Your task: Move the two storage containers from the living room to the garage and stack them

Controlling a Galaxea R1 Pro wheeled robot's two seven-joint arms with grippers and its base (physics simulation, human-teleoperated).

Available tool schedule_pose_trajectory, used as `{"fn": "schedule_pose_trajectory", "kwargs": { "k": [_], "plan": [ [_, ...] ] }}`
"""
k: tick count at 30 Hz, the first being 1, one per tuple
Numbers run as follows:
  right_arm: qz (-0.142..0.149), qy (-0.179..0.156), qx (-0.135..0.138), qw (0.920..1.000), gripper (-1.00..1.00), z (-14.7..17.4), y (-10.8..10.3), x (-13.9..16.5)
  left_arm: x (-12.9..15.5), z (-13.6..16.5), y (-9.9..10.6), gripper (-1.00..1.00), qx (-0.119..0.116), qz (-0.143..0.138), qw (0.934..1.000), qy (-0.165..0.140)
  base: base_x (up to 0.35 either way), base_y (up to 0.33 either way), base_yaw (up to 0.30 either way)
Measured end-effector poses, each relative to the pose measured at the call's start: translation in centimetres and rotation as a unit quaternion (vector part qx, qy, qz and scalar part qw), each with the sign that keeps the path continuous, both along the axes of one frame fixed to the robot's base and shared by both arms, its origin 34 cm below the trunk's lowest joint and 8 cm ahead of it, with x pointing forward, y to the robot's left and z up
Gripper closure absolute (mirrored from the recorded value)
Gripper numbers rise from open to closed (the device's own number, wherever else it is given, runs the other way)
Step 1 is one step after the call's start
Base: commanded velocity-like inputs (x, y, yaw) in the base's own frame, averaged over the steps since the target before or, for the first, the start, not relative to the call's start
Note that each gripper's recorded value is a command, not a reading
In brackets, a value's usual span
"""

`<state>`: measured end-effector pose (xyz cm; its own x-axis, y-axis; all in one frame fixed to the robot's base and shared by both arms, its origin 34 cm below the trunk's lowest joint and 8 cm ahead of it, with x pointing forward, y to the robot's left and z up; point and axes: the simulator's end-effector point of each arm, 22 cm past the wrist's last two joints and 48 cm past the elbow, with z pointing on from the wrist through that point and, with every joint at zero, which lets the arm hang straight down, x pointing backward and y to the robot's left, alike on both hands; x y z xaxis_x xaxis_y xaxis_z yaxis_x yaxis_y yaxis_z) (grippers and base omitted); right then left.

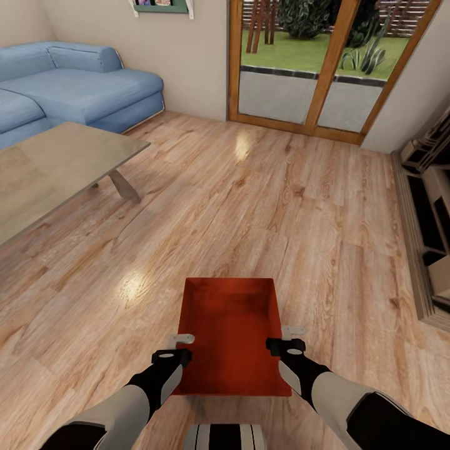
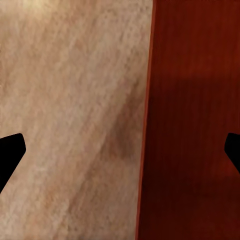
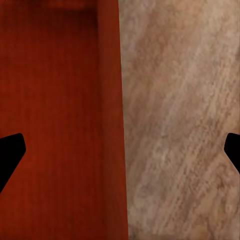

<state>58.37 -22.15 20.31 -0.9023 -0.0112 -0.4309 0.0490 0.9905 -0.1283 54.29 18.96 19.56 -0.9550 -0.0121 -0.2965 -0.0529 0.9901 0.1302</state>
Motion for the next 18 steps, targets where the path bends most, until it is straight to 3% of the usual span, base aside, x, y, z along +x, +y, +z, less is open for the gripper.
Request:
{"fn": "schedule_pose_trajectory", "kwargs": {
  "k": [18],
  "plan": [
    [0.001,0.0,0.0,1.0,-1.0,-1.3,0.1,-0.3,-0.2,-1.3,0.0,-1.0,-0.001,0.0,1.0,-0.002,0.0,0.0,0.0]
  ]
}}
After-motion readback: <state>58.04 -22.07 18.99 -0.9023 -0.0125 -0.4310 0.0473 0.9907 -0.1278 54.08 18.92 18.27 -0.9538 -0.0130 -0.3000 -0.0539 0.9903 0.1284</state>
